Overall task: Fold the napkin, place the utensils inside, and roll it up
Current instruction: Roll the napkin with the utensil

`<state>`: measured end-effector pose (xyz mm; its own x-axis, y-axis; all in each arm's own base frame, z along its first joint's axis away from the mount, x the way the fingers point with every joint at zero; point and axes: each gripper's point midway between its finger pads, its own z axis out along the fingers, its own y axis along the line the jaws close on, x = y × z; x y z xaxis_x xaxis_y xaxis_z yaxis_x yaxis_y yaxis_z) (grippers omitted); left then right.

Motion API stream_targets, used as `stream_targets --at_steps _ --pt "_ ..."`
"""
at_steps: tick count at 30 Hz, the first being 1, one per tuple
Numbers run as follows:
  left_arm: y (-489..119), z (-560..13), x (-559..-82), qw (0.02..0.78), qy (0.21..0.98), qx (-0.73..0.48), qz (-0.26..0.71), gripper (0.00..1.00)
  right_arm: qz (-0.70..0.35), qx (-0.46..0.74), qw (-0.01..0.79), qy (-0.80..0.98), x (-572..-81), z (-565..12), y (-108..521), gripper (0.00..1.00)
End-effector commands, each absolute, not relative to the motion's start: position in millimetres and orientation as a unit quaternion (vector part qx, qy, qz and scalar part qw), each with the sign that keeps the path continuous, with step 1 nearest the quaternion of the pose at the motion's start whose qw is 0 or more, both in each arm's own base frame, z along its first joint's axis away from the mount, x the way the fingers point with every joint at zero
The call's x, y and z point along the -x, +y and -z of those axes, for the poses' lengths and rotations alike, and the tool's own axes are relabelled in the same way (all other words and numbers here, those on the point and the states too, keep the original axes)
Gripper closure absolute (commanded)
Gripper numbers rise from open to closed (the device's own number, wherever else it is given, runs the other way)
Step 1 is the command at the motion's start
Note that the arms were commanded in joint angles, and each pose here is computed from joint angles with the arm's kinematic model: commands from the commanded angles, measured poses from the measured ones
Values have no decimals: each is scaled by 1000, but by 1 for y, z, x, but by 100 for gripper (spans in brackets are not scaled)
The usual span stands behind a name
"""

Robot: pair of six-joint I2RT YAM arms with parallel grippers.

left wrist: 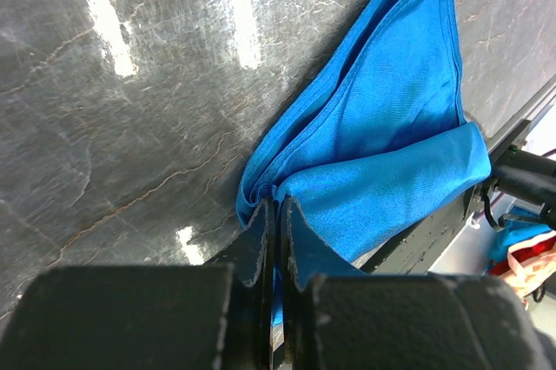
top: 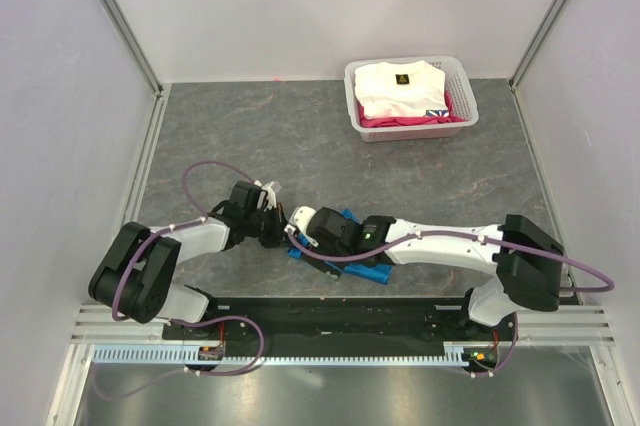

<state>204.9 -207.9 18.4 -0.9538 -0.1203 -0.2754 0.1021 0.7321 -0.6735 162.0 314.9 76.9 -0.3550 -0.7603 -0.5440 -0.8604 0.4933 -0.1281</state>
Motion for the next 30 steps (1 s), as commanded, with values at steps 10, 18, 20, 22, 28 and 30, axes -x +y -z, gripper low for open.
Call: stream_targets --at_steps 10,18,20,22,28,30 --pt "-209 -18 -216 150 924 8 353 98 -69 521 251 813 -177 -35 328 25" --pt "-217 -31 -228 172 913 -17 368 68 -164 512 142 831 -154 -19 322 62" --pt "-215 -35 -236 189 914 -13 359 48 -182 495 105 843 -149 -14 317 66" --pt "-213 -43 -244 210 912 -3 353 33 -195 484 73 850 -146 -9 311 69" --pt "-193 -49 -250 264 912 29 313 27 -249 434 25 865 -141 -13 309 73" --pt "-189 -47 -246 272 910 35 310 27 -264 429 17 864 -140 -14 310 73"
